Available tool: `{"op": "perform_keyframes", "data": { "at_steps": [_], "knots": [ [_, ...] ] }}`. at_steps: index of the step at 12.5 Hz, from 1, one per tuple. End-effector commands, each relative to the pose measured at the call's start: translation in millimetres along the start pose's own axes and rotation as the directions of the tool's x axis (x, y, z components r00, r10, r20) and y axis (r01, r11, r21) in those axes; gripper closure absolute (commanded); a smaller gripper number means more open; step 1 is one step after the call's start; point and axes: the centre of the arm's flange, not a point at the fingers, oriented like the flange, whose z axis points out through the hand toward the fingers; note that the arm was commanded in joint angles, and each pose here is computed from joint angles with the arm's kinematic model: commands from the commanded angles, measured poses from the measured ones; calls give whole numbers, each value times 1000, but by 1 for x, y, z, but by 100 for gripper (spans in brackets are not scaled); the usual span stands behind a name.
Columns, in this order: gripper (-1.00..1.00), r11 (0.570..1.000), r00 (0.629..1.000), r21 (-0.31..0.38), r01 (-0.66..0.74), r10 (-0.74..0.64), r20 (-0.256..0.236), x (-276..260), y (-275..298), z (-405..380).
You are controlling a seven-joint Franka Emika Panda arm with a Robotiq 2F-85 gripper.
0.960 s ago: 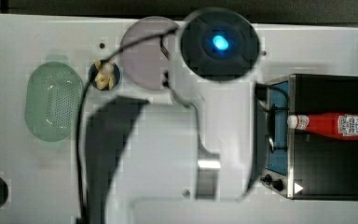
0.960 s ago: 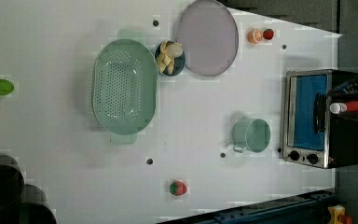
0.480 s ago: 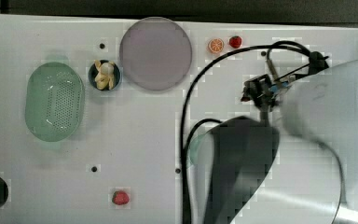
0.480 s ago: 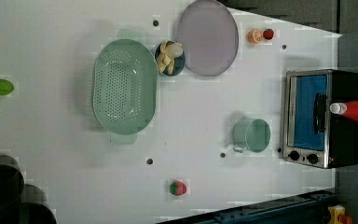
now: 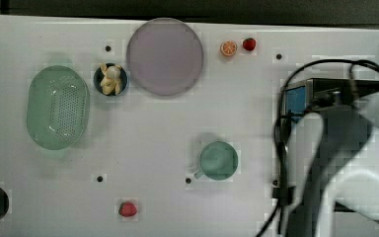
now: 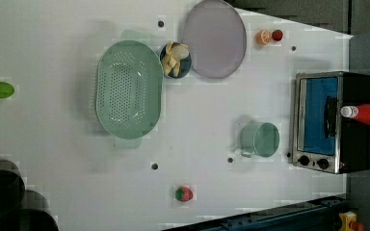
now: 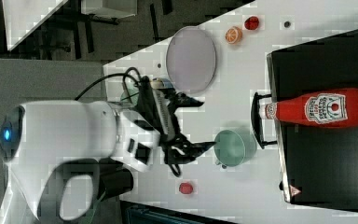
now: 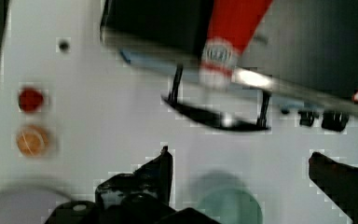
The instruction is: Pick Ketchup from oven and place it on table.
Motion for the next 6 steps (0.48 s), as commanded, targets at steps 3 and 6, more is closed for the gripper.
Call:
{"op": "perform_keyframes", "data": {
  "at_steps": [3,6],
  "knots": [
    [-100,992,981,57,-114,121,-151,90,37,30],
    [-100,985,968,42,-167,172,-183,119,53,54]
  ]
}}
